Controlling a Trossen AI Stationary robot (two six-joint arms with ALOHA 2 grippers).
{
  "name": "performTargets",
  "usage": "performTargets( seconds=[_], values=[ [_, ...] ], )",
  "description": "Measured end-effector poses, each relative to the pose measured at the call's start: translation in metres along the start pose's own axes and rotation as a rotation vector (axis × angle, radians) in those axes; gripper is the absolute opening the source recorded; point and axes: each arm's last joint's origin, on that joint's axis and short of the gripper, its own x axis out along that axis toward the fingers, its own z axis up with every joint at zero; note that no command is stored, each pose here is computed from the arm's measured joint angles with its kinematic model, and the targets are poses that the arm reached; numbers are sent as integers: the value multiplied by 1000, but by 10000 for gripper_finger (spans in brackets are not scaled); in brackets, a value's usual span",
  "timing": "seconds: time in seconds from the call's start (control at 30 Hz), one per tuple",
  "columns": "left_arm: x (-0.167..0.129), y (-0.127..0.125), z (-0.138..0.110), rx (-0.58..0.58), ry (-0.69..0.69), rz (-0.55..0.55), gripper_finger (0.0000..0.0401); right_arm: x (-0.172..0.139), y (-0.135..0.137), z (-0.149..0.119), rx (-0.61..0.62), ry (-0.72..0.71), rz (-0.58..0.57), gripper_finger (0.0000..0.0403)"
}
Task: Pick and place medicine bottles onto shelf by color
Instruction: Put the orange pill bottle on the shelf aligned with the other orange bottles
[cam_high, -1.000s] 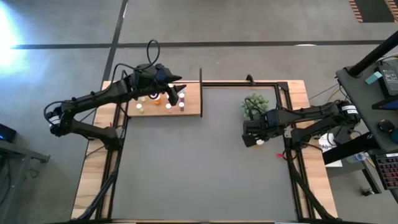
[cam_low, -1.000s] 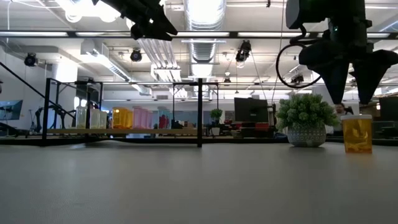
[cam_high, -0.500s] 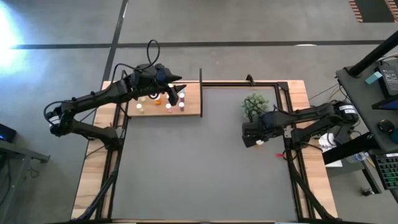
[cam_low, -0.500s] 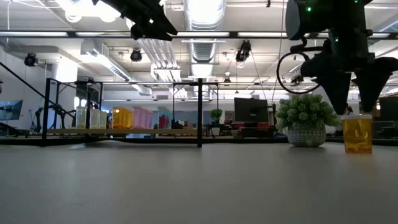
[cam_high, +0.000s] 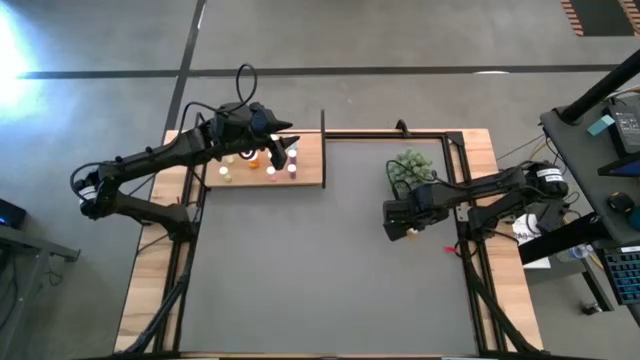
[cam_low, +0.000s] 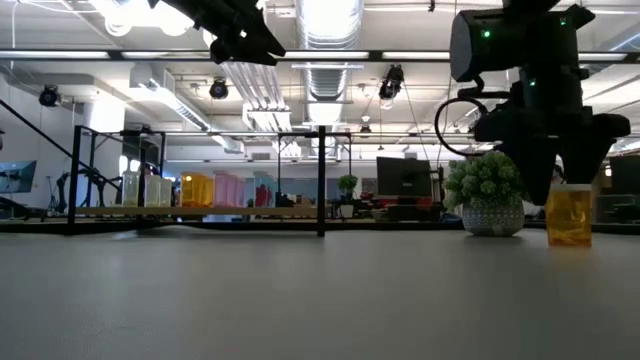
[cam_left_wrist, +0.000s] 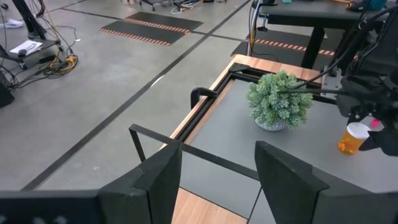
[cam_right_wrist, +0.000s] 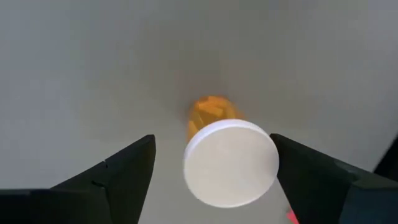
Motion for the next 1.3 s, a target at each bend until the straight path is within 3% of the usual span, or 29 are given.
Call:
performTargets(
  seconds=[0.47, 0.73, 0.93, 1.3],
  values=[
    [0, 0, 0, 0, 1, 0, 187, 8, 7, 1, -36, 53, 10, 200],
    [0, 0, 0, 0, 1, 0, 187, -19, 26, 8, -30, 19, 135, 209],
    [-3, 0, -2, -5, 24, -1, 187, -41, 57, 24, -62, -35, 196, 210],
    [-29, 2, -10, -2, 134, -1, 187, -44, 142, 63, -373, -87, 223, 205]
  ],
)
